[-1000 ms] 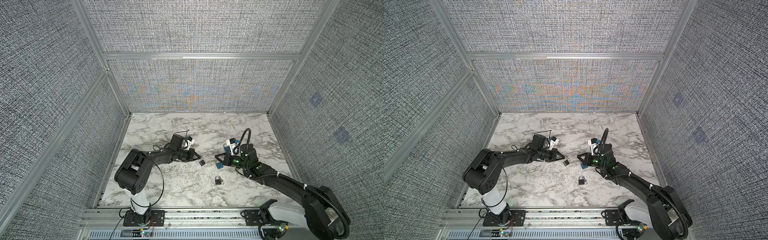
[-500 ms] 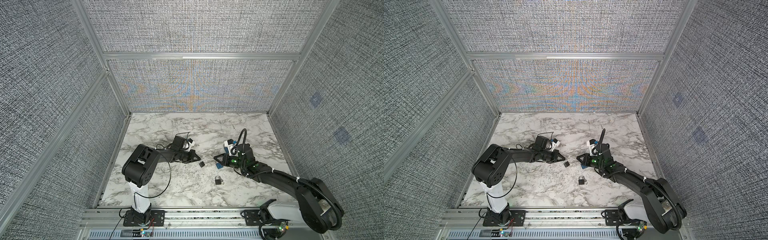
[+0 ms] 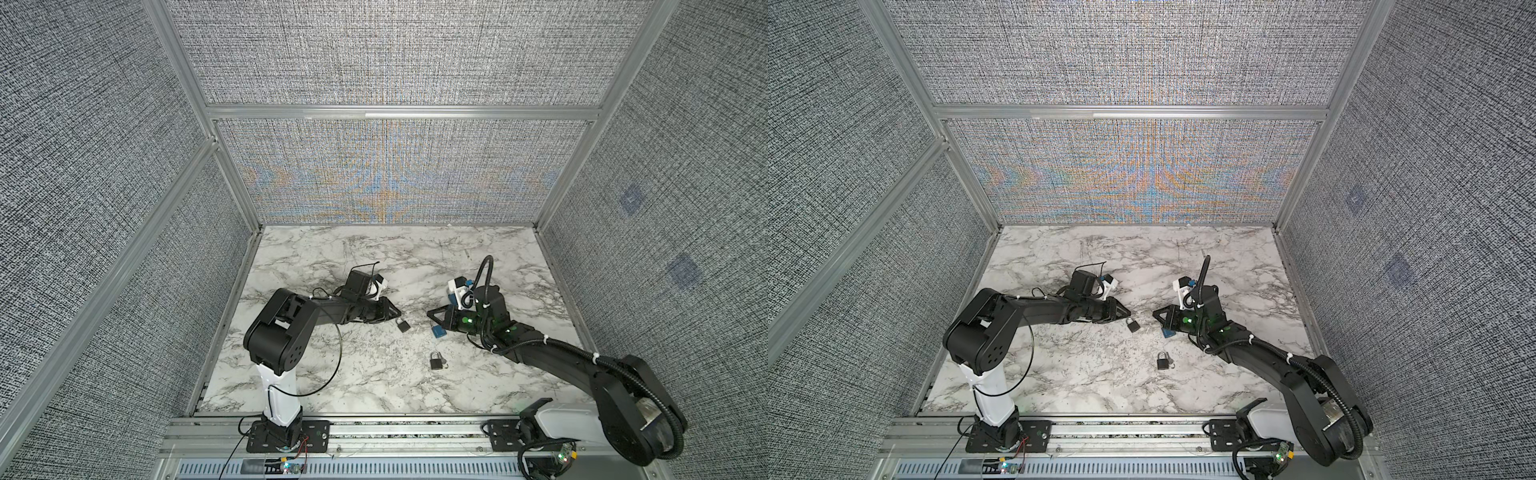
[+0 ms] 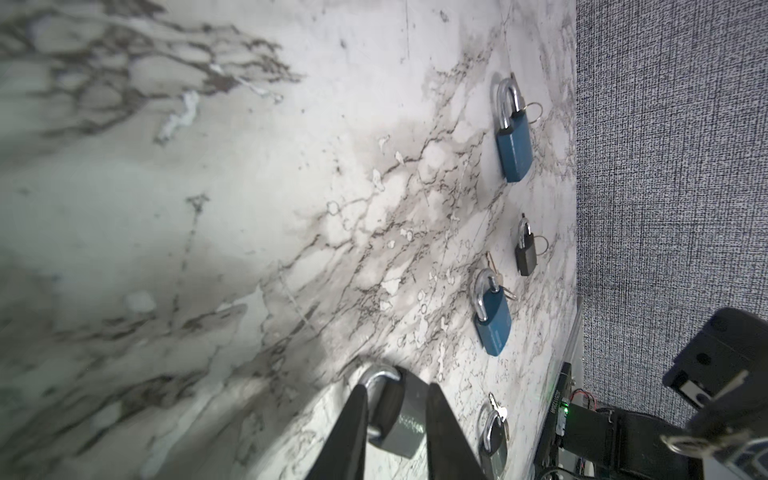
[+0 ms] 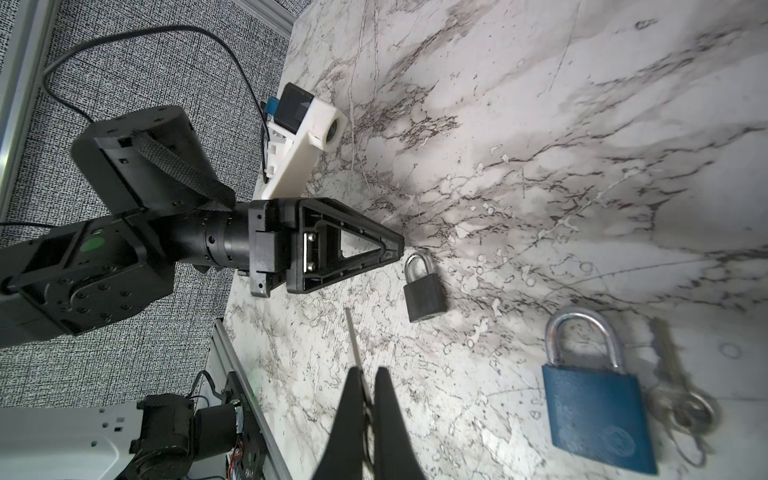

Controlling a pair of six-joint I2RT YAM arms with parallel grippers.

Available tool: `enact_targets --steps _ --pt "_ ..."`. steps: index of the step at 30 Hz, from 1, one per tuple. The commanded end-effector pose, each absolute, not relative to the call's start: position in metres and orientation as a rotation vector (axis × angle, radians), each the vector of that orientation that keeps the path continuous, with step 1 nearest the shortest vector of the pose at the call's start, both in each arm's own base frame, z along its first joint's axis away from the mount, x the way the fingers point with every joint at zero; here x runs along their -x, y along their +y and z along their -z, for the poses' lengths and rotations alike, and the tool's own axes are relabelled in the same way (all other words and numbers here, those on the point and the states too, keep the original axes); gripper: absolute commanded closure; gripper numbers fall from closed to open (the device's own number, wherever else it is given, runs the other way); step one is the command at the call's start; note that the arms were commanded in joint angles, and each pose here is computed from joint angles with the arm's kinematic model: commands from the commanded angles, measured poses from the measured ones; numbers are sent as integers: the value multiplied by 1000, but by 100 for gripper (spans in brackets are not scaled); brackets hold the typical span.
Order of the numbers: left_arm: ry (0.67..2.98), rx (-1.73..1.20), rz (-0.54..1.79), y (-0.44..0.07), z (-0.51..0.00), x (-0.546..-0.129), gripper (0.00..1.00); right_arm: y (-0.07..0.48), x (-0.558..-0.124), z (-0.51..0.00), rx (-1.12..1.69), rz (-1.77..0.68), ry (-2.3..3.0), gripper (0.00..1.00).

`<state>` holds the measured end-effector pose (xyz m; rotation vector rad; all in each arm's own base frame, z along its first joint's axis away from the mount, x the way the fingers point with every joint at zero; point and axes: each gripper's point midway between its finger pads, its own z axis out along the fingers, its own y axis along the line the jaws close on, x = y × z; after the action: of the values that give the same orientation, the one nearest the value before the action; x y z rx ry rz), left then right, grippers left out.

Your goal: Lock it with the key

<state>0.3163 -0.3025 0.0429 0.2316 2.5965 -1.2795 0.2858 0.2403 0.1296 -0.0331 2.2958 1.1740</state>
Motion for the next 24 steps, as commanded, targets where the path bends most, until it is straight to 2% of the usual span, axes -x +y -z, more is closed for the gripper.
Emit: enact_targets --steps 1,12,24 --pt "2570 -212 1213 -297 -50 -324 70 241 -290 -128 51 -1115 2307 100" --pt "2381 -146 995 -261 -107 -333 70 261 -303 -105 165 -877 2416 100" --pt "2192 23 779 -197 -160 -317 70 284 -317 -63 197 -811 2501 100"
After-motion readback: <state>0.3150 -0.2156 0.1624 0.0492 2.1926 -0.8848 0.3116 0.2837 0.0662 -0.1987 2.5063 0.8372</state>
